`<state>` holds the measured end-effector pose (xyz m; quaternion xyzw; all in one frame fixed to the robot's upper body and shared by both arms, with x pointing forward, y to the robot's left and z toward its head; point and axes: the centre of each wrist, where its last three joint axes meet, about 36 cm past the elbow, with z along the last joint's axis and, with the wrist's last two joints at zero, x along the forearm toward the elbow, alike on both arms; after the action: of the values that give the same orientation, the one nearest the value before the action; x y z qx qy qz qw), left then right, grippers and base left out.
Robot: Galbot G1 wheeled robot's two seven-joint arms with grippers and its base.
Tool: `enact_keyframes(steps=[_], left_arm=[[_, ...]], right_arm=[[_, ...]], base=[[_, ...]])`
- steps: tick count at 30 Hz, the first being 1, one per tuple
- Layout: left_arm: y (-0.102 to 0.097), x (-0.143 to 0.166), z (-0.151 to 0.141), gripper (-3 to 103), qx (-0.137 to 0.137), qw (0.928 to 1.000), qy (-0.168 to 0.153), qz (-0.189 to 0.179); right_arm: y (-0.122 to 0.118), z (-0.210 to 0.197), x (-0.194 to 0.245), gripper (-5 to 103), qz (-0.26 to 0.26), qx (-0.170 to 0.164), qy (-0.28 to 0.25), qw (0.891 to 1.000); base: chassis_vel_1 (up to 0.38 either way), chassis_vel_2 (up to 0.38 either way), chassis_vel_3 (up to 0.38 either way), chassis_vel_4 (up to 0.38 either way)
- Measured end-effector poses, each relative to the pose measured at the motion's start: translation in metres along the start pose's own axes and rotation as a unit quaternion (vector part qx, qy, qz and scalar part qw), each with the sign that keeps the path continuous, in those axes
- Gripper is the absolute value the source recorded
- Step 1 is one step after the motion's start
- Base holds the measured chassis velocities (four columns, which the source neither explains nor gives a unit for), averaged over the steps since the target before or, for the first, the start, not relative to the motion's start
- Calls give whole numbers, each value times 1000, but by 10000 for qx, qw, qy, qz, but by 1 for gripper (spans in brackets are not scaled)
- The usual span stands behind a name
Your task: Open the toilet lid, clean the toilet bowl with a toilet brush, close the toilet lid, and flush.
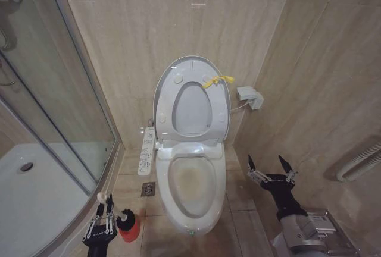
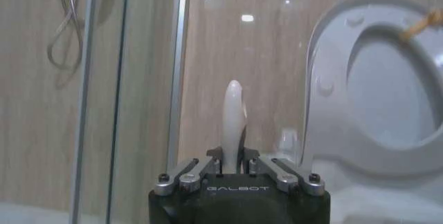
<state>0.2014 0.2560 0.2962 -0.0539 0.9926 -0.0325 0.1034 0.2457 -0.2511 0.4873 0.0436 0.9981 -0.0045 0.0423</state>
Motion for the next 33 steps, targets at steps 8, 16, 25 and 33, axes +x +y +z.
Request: enact_keyframes(steps=[8, 16, 25, 33], left_arm=[[55, -9, 79, 18, 53, 9992, 398, 1], [85, -37, 115, 18, -57, 9990, 233, 368], [106, -46, 136, 18, -117, 9980, 342, 520], [114, -48, 152, 18, 4, 9970, 365, 677]], right_arm=[[0, 0, 0, 100, -1, 0, 0, 10000], [0, 0, 0, 100, 0, 0, 0, 10000], [0, 0, 0, 100, 0, 0, 0, 10000], [0, 0, 0, 100, 0, 0, 0, 10000]], base=[[0, 0, 0, 0], [0, 0, 0, 0], [0, 0, 0, 0], [0, 0, 0, 0]])
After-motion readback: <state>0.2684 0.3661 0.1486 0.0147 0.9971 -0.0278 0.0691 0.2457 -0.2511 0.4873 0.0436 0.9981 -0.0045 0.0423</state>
